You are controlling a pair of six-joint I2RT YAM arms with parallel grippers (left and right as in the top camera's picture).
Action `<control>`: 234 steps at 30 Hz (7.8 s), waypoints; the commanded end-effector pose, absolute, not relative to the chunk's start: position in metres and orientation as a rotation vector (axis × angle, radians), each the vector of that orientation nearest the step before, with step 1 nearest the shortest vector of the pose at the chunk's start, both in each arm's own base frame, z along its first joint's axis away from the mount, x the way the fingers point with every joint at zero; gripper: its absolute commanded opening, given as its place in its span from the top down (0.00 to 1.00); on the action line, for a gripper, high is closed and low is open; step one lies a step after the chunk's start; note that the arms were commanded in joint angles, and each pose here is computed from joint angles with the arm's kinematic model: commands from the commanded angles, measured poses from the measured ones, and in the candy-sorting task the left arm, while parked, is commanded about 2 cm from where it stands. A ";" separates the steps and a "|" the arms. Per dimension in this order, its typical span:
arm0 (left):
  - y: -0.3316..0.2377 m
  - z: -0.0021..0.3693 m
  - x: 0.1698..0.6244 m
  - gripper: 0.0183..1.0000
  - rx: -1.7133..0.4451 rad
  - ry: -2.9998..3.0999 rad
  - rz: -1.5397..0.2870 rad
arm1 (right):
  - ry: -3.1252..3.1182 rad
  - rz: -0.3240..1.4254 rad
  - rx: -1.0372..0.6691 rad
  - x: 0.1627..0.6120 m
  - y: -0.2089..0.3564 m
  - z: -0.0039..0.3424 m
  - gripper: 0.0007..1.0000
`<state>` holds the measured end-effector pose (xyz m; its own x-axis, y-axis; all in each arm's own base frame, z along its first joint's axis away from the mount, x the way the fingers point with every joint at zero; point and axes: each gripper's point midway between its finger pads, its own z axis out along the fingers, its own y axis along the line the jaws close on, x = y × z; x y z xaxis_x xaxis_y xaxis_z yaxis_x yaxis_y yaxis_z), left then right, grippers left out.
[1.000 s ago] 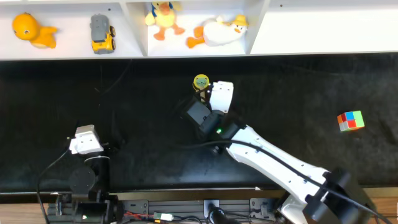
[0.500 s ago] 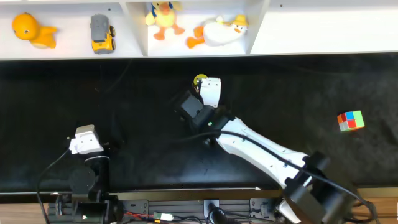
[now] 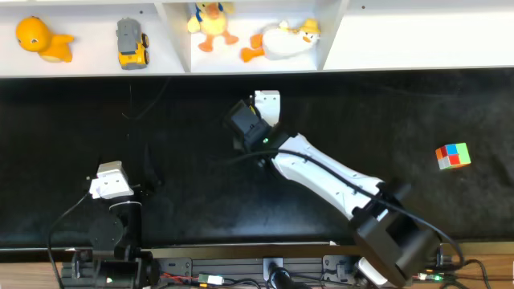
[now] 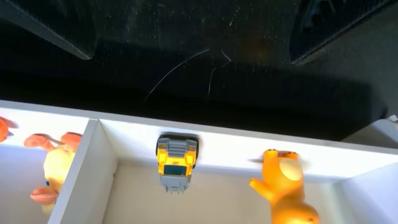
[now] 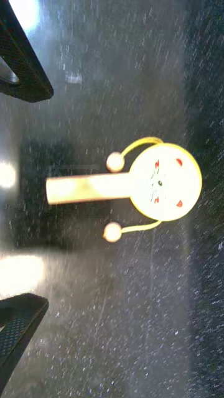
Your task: Store Toys
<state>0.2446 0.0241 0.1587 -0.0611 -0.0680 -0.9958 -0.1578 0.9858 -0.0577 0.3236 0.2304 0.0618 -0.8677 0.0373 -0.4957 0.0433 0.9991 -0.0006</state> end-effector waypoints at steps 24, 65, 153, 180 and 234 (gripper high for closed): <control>0.027 0.160 0.244 0.00 -0.170 1.625 0.104 | 2.617 -0.031 -0.052 0.345 0.242 0.047 0.00; 0.027 0.160 0.244 0.00 -0.170 1.625 0.104 | 2.630 -0.041 -0.050 0.347 0.243 0.033 0.96; 0.027 0.160 0.244 0.00 -0.170 1.625 0.104 | 2.345 -0.352 -0.035 0.408 -0.006 0.197 0.95; 0.027 0.160 0.244 0.00 -0.170 1.625 0.104 | 2.345 -0.271 -0.111 0.474 -0.009 0.160 0.93; 0.027 0.160 0.244 0.00 -0.170 1.625 0.104 | 2.369 -0.126 -0.146 0.476 0.008 0.149 0.43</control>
